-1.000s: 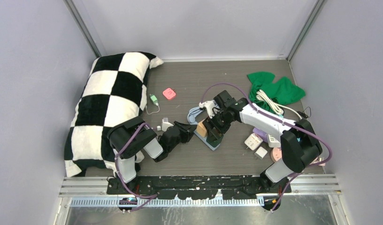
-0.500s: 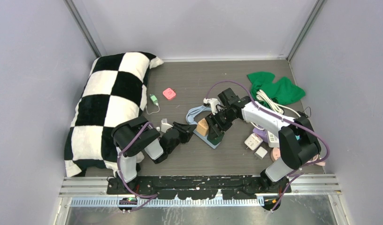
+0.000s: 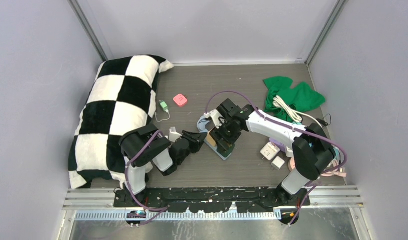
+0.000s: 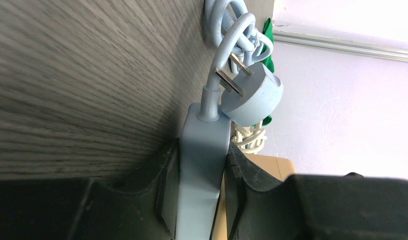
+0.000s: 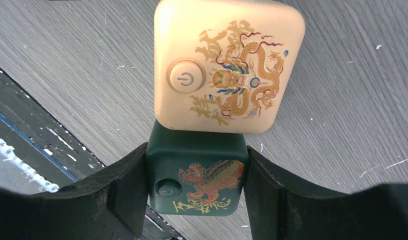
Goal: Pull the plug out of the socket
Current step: Remove the plug from the socket.
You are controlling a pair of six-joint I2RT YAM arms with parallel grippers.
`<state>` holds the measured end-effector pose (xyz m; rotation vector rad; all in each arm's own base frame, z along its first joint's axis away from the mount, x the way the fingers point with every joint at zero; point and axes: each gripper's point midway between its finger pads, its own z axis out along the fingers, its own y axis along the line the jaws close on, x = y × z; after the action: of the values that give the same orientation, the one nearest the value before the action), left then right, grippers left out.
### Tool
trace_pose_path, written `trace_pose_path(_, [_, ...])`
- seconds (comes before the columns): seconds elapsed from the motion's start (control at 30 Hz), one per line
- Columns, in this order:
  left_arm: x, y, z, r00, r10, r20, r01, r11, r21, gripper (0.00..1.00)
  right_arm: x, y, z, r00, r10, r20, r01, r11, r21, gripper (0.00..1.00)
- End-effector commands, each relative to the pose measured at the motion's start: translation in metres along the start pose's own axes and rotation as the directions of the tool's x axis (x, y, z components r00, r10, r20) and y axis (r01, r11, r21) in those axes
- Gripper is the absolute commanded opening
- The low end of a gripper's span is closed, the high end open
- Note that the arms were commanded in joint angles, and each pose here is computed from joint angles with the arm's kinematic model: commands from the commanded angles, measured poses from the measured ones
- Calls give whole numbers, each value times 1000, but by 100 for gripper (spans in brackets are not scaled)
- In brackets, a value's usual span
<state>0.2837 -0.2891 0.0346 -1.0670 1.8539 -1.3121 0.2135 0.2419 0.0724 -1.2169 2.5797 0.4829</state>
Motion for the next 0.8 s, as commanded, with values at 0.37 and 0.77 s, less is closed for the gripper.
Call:
trace_pose_path(0.37, [10,11,6,1000,-12,-29,10,999,-44,0,-10,22,-2,993,-17,117,35,988,-151,1])
trace_pose_path(0.77, [-4,25,-8,1000,-15,11,15,999,-51,0,-13,30,4,993,-104,59,111,985,-130,1])
